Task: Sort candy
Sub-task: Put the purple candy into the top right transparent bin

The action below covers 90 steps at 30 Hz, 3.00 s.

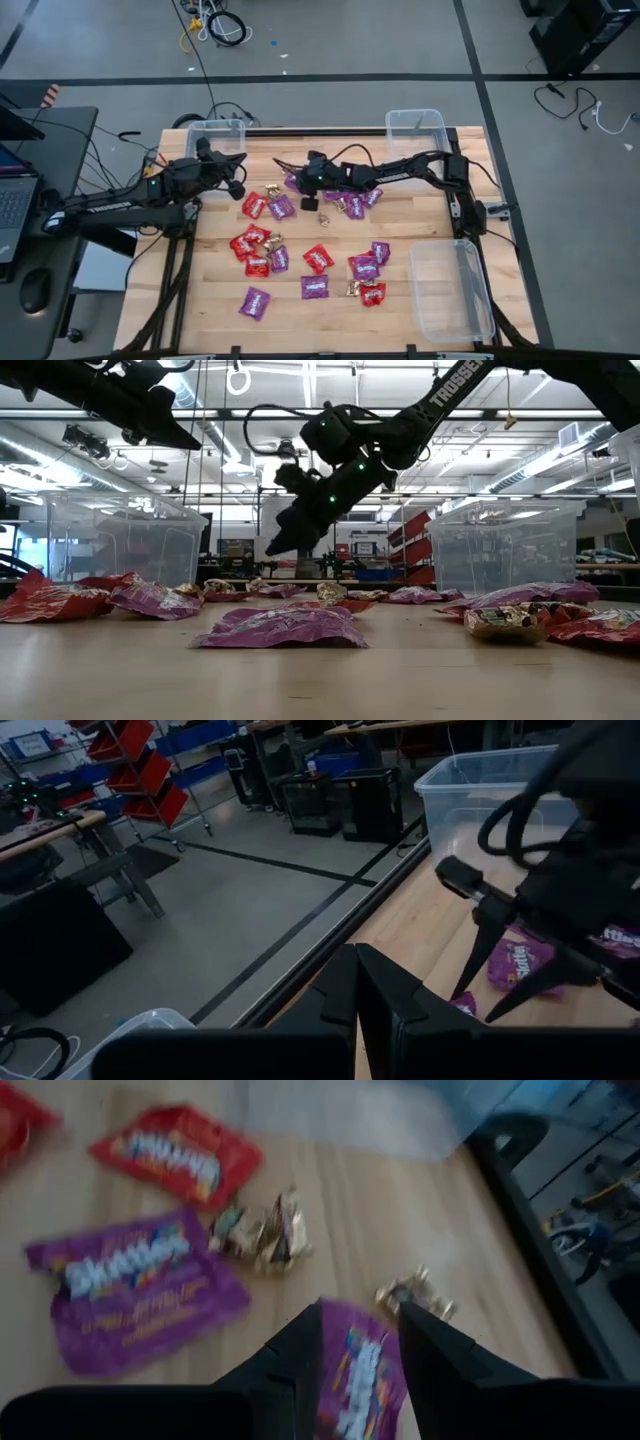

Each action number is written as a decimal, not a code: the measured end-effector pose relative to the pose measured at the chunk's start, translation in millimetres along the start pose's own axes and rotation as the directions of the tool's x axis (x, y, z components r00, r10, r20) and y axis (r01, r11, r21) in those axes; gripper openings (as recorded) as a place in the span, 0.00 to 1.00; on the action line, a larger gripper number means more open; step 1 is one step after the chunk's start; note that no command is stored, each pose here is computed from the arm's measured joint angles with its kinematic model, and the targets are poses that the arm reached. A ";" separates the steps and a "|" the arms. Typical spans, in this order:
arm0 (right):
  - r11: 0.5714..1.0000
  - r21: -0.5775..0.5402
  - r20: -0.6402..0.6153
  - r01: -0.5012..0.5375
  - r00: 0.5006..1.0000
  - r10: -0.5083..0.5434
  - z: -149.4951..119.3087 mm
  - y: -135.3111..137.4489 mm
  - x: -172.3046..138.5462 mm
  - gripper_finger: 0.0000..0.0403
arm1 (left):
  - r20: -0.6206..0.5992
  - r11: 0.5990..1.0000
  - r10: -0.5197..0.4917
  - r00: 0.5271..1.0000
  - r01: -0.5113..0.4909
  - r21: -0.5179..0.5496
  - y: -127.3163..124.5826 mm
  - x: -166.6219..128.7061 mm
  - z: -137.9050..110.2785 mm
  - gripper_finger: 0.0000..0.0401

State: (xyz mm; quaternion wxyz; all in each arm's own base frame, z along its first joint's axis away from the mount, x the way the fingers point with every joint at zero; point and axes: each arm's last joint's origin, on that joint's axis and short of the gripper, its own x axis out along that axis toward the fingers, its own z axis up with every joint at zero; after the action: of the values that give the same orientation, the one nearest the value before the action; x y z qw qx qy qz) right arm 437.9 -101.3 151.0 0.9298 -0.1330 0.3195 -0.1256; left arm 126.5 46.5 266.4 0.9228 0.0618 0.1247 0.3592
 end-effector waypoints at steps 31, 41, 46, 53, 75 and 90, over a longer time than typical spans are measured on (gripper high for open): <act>1.000 0.003 -0.236 -0.015 0.972 0.015 -37.9 6.0 15.8 0.33 | 0.001 1.000 0.000 1.000 0.000 -0.001 0.0 0.1 0.1 0.02; 0.997 0.059 -0.271 -0.048 0.961 0.062 -43.0 0.1 14.6 0.03 | 0.001 1.000 0.000 1.000 0.000 -0.001 0.0 0.1 0.1 0.02; 0.997 0.058 -0.272 -0.049 0.960 0.063 -43.2 0.2 14.6 0.00 | 0.001 1.000 0.000 1.000 0.000 0.000 0.0 0.0 0.1 0.02; 0.998 0.040 -0.244 -0.038 0.969 0.047 -26.6 5.7 -0.5 0.00 | 0.001 1.000 0.000 1.000 0.000 0.002 0.0 0.0 0.1 0.02; 0.998 0.026 -0.157 0.051 0.987 -0.046 0.4 12.4 -18.2 0.10 | 0.001 1.000 -0.008 1.000 0.008 -0.001 -0.2 0.0 0.1 0.02; 0.997 0.068 -0.140 0.044 0.990 -0.034 -9.7 15.8 -2.3 0.42 | -0.003 1.000 -0.017 1.000 0.017 0.000 -0.6 0.0 -0.5 0.02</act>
State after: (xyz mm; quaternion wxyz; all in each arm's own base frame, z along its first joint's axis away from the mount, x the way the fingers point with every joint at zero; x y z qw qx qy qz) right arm 432.4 -87.5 139.7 0.9068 -0.0969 0.3760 -0.1641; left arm 126.8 46.1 265.8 0.9257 0.0600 0.1267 0.3514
